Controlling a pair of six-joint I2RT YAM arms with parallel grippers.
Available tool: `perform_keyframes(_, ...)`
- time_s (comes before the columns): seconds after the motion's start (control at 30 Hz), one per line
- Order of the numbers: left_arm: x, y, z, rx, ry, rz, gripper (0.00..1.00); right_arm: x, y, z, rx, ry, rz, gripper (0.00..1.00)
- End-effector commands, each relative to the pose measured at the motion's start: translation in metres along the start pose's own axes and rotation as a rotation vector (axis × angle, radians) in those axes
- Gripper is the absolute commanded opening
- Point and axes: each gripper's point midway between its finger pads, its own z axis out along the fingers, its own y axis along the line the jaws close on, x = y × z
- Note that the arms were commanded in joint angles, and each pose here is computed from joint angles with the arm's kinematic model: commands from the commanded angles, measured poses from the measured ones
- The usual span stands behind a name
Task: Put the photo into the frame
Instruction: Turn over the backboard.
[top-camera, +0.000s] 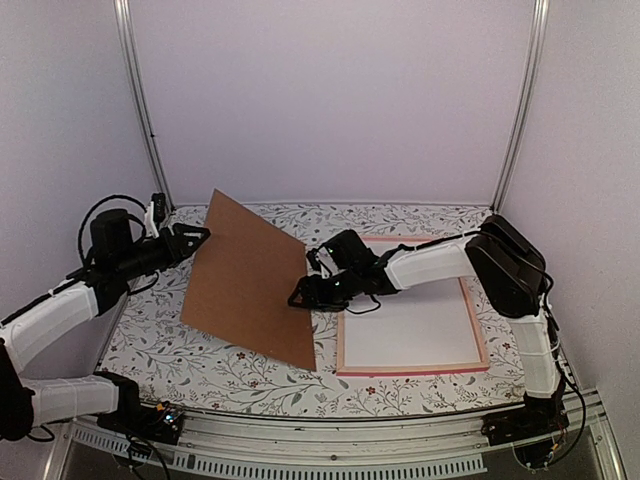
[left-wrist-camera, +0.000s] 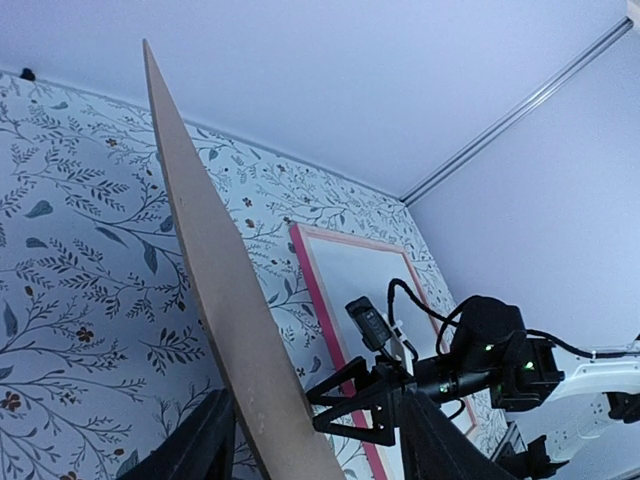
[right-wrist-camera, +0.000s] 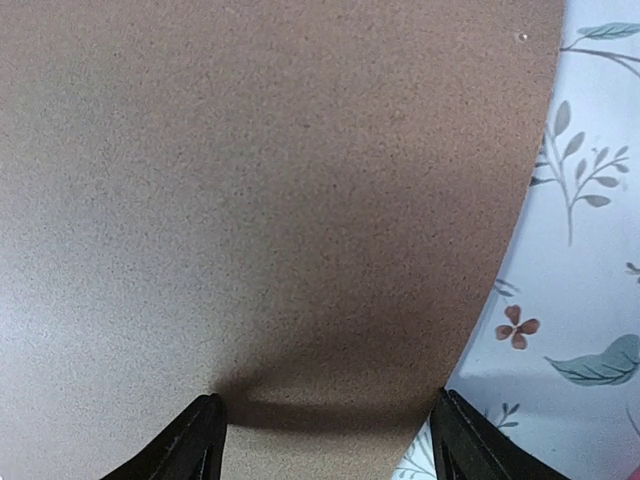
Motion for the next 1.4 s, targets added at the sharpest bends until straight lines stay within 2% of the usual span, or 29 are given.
perform_keyframes(0.0, 0.035, -0.025, 0.005, 0.055, 0.155, -0.006, 0.58, 0.046, 0.038, 0.021, -0.209, 0.129, -0.035, 0.73)
perform_keyframes(0.4, 0.022, -0.027, 0.002, -0.132, 0.139, 0.056, 0.64, 0.055, 0.055, 0.023, -0.295, 0.142, -0.047, 0.72)
perform_keyframes(0.53, 0.023, -0.039, 0.002, -0.099, 0.146, 0.058, 0.68, 0.055, 0.062, 0.022, -0.326, 0.144, -0.052, 0.72)
perform_keyframes(0.77, 0.017, -0.053, -0.002, -0.113, 0.145, 0.075, 0.64, 0.051, 0.061, 0.015, -0.31, 0.127, -0.047, 0.72)
perform_keyframes(0.93, 0.006, -0.071, -0.008, -0.085, 0.112, 0.103, 0.66, 0.042, 0.065, 0.006, -0.311, 0.128, -0.039, 0.73)
perform_keyframes(1.07, 0.005, -0.092, -0.008, 0.007, 0.123, 0.113, 0.69, 0.026, 0.065, -0.01, -0.304, 0.105, -0.023, 0.75)
perform_keyframes(1.37, 0.005, -0.118, -0.001, 0.086, 0.141, 0.131, 0.71, -0.015, 0.064, -0.054, -0.29, 0.03, 0.0, 0.78)
